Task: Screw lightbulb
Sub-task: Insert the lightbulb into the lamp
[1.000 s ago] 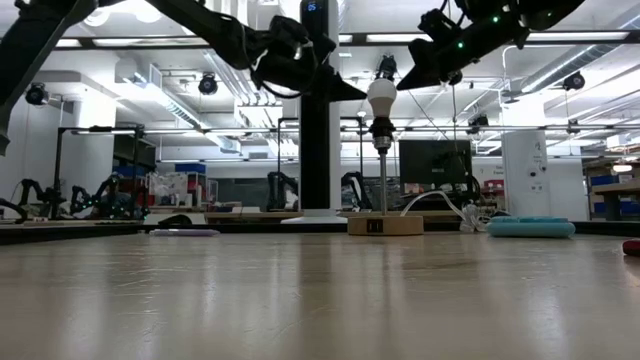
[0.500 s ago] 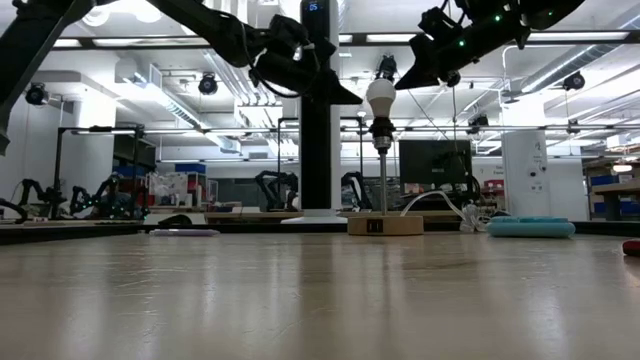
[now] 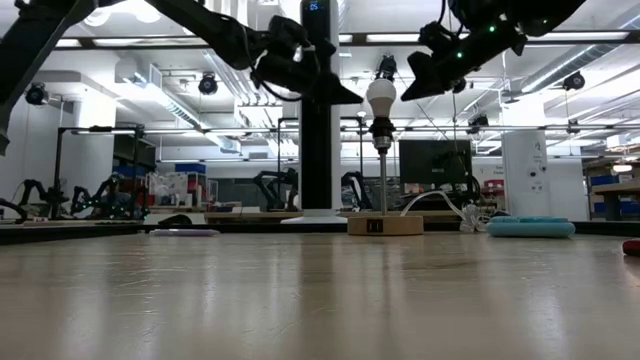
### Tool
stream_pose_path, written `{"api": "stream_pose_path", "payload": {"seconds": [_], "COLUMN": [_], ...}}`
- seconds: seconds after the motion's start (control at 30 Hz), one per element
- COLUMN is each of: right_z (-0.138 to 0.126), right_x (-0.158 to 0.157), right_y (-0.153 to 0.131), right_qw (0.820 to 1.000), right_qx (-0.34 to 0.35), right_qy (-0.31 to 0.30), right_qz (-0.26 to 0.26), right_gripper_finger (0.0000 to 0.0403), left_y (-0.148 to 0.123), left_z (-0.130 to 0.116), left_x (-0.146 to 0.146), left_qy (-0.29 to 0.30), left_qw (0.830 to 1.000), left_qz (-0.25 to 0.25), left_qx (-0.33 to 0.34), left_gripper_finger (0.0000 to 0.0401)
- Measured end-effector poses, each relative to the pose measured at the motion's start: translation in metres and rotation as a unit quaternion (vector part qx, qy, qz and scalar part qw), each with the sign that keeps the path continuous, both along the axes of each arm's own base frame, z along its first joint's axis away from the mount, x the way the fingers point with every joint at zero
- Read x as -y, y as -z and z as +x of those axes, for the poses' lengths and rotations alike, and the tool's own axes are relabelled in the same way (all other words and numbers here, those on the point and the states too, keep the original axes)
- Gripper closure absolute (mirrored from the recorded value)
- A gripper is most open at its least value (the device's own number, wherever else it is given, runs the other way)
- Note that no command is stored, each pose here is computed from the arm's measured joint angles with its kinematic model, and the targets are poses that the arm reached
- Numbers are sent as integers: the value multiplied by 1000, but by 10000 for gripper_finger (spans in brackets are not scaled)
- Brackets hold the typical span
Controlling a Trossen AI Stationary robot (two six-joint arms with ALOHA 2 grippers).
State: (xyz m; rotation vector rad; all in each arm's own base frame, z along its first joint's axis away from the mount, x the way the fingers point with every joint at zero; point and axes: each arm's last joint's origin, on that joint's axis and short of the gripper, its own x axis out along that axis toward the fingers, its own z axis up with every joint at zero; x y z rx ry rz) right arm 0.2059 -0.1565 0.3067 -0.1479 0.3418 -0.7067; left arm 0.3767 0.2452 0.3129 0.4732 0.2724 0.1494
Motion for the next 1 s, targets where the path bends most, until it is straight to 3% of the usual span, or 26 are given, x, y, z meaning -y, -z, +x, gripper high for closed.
{"api": "stream_pose_path", "payload": {"seconds": [0.53, 0.8, 1.0], "right_z": [8, 8, 5], "right_x": [-1, -2, -1], "right_y": [0, 1, -1], "right_qw": [999, 998, 1000], "right_qx": [24, 38, 27], "right_qy": [-44, -38, -13], "right_qz": [6, 26, 10], "right_gripper_finger": [403, 403, 403], "left_y": [-1, -1, -9], "left_z": [2, 2, -11], "left_x": [-2, -1, 5], "left_qy": [1, -8, -11], "left_qw": [1000, 1000, 999], "left_qz": [11, 6, -6], "left_qx": [16, 14, -31], "left_gripper_finger": [401, 401, 401]}}
